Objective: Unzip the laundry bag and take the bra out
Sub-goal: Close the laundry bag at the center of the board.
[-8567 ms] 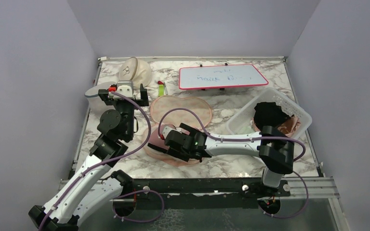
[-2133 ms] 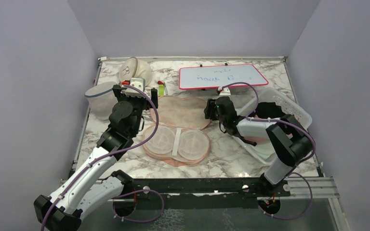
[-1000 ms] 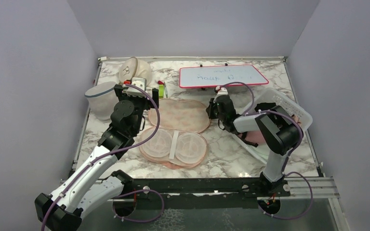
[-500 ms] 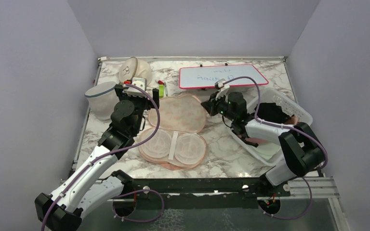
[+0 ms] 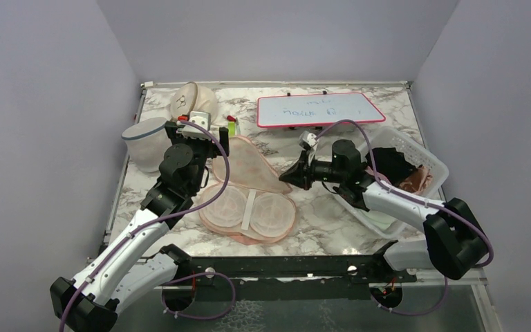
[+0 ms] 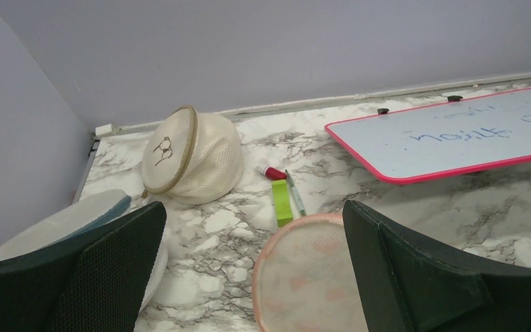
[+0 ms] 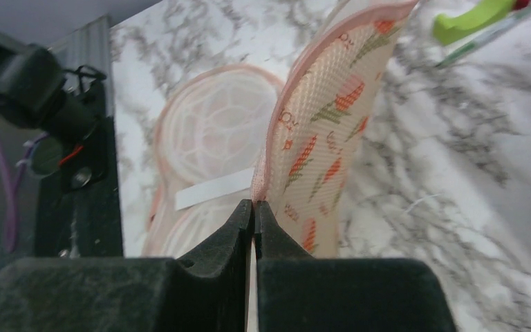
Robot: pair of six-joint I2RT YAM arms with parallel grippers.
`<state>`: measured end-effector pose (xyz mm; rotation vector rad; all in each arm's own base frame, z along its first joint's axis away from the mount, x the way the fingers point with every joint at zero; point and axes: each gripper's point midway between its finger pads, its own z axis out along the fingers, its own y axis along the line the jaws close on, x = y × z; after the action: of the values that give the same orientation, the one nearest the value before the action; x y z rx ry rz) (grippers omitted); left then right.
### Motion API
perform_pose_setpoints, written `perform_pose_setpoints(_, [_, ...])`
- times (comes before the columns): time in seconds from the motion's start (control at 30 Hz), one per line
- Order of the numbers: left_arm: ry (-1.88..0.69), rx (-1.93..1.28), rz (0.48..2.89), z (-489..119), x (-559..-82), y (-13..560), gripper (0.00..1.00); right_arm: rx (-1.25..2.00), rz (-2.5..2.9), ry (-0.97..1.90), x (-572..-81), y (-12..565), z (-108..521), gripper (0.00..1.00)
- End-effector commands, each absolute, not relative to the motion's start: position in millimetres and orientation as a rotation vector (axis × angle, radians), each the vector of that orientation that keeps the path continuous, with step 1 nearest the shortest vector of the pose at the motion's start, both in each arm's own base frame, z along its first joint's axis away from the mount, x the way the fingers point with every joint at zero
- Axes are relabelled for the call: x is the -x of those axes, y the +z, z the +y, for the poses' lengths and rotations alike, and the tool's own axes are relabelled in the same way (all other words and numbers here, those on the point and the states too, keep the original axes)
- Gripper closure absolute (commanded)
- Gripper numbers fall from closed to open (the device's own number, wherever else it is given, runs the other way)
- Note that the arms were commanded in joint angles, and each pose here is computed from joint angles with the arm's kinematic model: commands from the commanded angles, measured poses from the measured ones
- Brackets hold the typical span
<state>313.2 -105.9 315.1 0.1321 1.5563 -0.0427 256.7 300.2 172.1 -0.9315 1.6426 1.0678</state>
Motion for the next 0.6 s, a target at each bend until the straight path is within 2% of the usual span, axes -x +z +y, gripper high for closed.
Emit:
perform_pose_setpoints(0.0, [-0.082, -0.126, 1.522, -110, -314, 330, 0.04, 1.074, 1.703, 1.259, -198, 153, 307, 0.99])
perform_pose_setpoints(0.43, [-0.080, -0.117, 1.513, -108, -312, 334, 0.04, 0.975, 2.045, 1.489, -122, 97, 294, 0.98])
perform_pose_setpoints(0.57, [-0.086, -0.119, 1.510, -109, -312, 335, 0.04, 0.952, 2.109, 1.480, -121, 94, 292, 0.72])
